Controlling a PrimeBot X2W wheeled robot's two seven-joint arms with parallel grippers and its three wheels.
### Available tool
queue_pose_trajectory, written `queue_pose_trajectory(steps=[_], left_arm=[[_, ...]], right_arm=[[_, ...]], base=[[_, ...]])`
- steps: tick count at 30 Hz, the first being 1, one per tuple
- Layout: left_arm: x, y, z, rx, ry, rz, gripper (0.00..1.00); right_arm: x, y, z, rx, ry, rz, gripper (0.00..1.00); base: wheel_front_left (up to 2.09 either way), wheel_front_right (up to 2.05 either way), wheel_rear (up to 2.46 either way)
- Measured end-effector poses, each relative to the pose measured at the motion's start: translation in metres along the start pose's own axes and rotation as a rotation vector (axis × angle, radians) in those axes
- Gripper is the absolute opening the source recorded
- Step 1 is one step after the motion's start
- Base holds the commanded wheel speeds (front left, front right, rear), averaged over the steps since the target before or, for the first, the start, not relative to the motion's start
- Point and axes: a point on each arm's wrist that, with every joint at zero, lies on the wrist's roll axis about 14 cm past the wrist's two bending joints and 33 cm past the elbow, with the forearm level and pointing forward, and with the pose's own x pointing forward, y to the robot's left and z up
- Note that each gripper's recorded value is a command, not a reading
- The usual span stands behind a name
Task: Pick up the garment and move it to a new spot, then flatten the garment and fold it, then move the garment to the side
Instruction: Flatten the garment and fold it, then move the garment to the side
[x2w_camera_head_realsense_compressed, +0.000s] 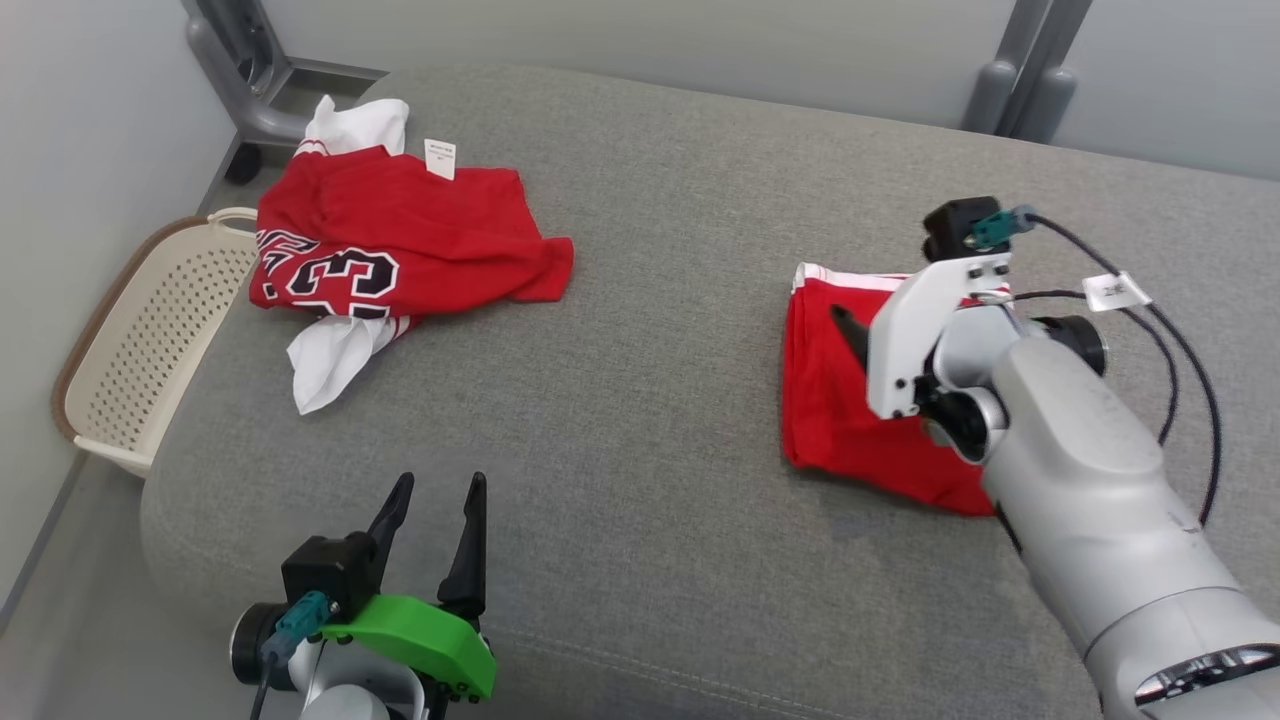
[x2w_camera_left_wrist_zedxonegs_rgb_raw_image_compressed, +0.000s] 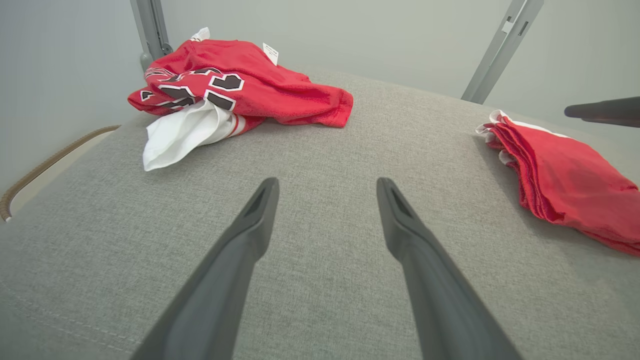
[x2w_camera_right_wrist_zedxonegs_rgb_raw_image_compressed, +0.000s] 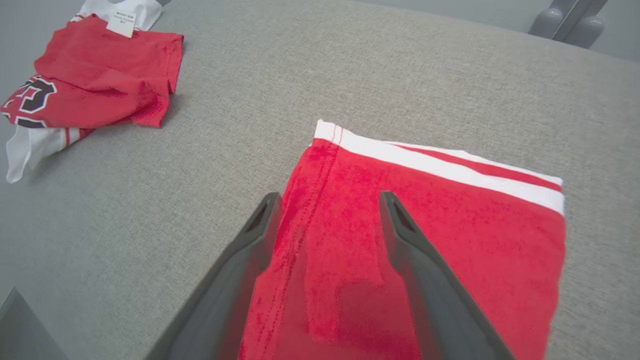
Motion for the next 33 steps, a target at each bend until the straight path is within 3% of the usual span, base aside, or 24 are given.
queue_pose_trajectory(steps=[6, 12, 29, 31, 32, 33], left_arm=[[0.003, -0.012, 0.002, 0.004, -0.001, -0.039, 1.00], [0.006, -0.016, 0.001, 0.011, 0.007, -0.056, 1.00], [0.004, -0.008, -0.008, 0.018, 0.040, -0.030, 1.00], [0.004, -0.008, -0.008, 0.018, 0.041, -0.028, 1.00], [0.004, -0.007, -0.008, 0.019, 0.042, -0.027, 1.00], [0.004, -0.007, -0.009, 0.019, 0.042, -0.026, 1.00]], right_arm=[[-0.025, -0.065, -0.001, 0.118, 0.000, -0.156, 1.00], [-0.041, -0.109, -0.032, 0.212, 0.061, -0.271, 1.00], [-0.035, -0.110, -0.084, 0.327, 0.189, -0.309, 0.98], [-0.032, -0.107, -0.090, 0.342, 0.206, -0.297, 0.68], [-0.031, -0.105, -0.091, 0.351, 0.209, -0.289, 0.36], [-0.029, -0.103, -0.093, 0.355, 0.215, -0.283, 0.22]], base=[[0.00, 0.00, 0.00], [0.00, 0.00, 0.00], [0.00, 0.00, 0.00], [0.00, 0.00, 0.00], [0.00, 0.00, 0.00], [0.00, 0.00, 0.00]])
